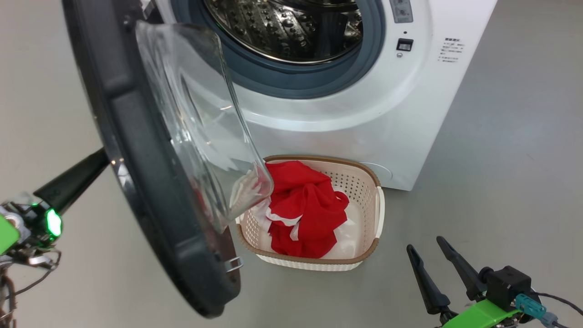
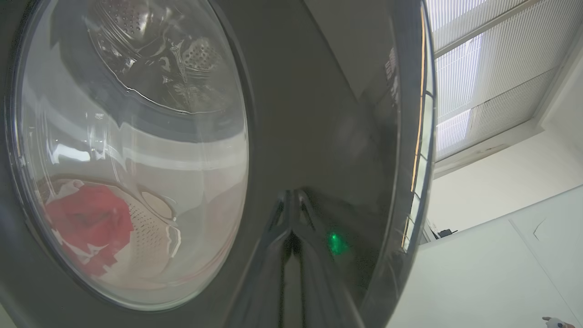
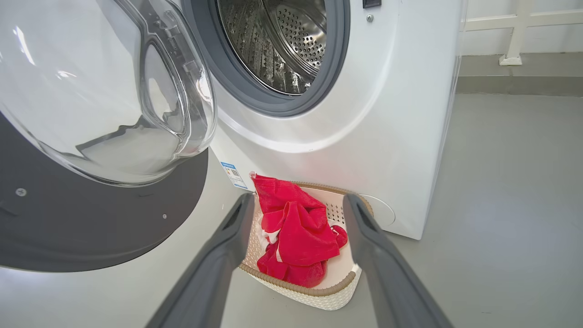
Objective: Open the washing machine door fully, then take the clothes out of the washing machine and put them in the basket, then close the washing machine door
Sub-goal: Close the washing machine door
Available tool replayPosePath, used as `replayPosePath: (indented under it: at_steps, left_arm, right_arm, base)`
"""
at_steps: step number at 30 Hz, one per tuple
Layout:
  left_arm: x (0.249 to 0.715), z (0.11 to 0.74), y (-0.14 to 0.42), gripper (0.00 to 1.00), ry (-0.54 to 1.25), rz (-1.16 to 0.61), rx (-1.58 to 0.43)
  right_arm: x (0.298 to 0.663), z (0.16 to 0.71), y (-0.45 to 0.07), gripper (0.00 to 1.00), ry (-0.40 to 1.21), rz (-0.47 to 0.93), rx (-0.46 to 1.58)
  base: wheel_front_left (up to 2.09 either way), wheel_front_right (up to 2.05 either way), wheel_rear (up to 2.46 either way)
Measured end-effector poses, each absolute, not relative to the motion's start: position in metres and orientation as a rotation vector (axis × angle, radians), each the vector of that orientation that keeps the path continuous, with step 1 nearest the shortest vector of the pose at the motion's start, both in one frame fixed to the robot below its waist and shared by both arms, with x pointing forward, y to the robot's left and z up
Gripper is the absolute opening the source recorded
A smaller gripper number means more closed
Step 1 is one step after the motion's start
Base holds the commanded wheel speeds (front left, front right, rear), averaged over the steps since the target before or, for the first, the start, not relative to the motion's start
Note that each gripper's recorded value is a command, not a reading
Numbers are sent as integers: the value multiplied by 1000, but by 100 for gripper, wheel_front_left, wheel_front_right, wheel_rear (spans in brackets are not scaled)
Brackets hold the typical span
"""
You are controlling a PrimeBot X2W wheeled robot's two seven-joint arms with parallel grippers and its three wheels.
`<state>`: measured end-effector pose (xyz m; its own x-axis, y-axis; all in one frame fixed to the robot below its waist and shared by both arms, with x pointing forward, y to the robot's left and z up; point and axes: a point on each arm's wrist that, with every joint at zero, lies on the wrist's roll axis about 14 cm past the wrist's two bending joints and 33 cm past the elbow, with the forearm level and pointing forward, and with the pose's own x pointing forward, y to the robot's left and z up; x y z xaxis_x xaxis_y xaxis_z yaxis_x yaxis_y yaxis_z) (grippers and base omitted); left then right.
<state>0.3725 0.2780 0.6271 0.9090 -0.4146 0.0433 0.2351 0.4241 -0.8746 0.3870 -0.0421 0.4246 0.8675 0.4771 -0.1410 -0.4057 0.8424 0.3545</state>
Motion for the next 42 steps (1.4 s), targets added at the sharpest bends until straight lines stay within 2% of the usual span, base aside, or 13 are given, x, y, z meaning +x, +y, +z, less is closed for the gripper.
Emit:
replayPosePath:
  at_steps: [14,42]
  left_arm:
    - [417,650,217,0,168,-565,-999]
    - [536,647,153,0,55,-545,-898]
  right_arm:
    - [393,426,-65,100,210,386,341]
    - [415,422,-123,100,174,176,380]
  base:
    - [0,0,0]
    - [0,0,0]
